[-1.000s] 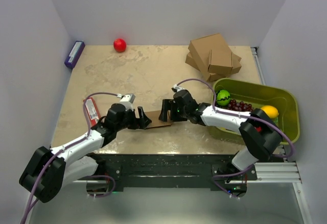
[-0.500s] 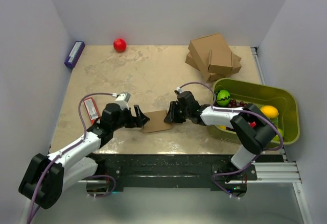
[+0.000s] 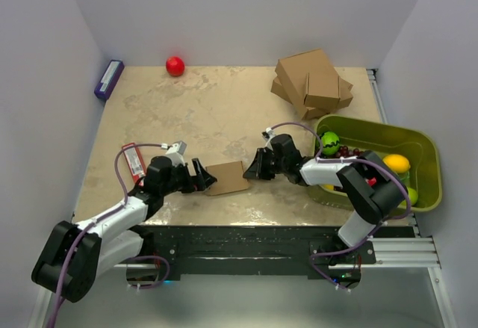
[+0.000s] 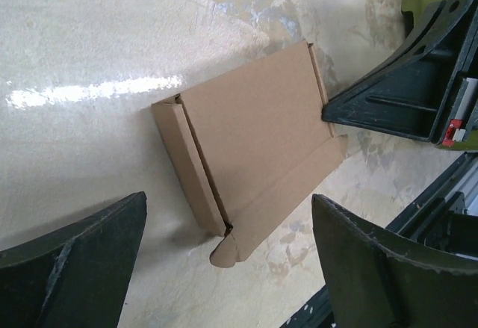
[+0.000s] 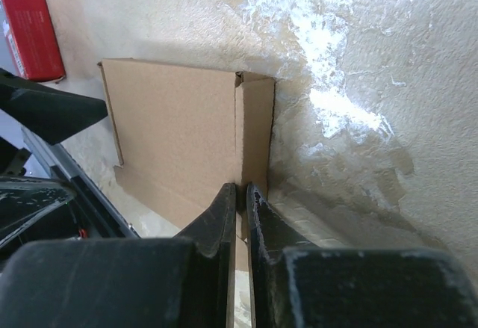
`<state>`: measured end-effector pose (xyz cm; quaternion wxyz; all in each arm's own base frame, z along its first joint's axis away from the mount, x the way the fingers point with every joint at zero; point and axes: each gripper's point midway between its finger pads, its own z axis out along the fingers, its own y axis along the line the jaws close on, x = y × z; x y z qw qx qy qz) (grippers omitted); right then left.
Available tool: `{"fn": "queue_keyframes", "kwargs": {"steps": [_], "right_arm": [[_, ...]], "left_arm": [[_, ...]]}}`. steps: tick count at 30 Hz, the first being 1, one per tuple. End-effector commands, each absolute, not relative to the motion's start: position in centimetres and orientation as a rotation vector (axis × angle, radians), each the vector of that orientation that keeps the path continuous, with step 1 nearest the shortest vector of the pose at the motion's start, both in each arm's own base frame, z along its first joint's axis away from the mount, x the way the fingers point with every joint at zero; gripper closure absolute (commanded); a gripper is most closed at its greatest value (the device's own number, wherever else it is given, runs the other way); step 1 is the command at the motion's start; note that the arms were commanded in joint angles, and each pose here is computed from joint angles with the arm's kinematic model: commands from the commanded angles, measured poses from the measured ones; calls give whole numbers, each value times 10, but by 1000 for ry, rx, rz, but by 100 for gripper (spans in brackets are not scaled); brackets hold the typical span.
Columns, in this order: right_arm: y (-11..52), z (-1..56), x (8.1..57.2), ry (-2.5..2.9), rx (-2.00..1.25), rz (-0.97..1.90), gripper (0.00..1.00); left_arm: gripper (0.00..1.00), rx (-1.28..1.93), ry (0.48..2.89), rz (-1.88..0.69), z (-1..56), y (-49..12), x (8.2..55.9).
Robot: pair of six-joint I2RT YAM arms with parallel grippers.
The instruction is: Fold the paper box
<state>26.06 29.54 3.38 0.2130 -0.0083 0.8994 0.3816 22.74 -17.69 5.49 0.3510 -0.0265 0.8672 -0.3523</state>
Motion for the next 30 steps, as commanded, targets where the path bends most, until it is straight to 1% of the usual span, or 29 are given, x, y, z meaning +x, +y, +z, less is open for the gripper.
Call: {"fn": "queue_keyframes", "kwargs": {"steps": [1, 5, 9, 18, 24, 25, 27, 28, 30], "right_arm": [[286, 20, 252, 2542, -8, 1091, 99], [286, 20, 253, 2533, 8, 1147, 99], [287, 22, 252, 2531, 10, 1171, 99], [293, 31, 255, 2498, -9, 1220, 100], [297, 31, 254, 2493, -9, 1257, 100], [297, 31, 254, 2492, -9, 1260, 100], [298, 34, 255, 2475, -24, 1268, 98], [298, 36, 256, 2467, -29, 1266, 96], [299, 45, 258, 2437, -47, 1264, 93]], "left_arm": [[4, -75, 2193, -994, 64, -186, 233], [5, -113, 2231, -990, 49, -184, 231], [7, -116, 2200, -1072, 52, -193, 231], [19, -130, 2144, -1194, 61, -205, 232], [32, -151, 2106, -1255, 68, -210, 232], [37, -154, 2096, -1260, 71, -210, 233], [44, -165, 2089, -1264, 74, -210, 234], [49, -171, 2083, -1266, 76, -210, 235], [53, -194, 2086, -1277, 77, -210, 235]]}}
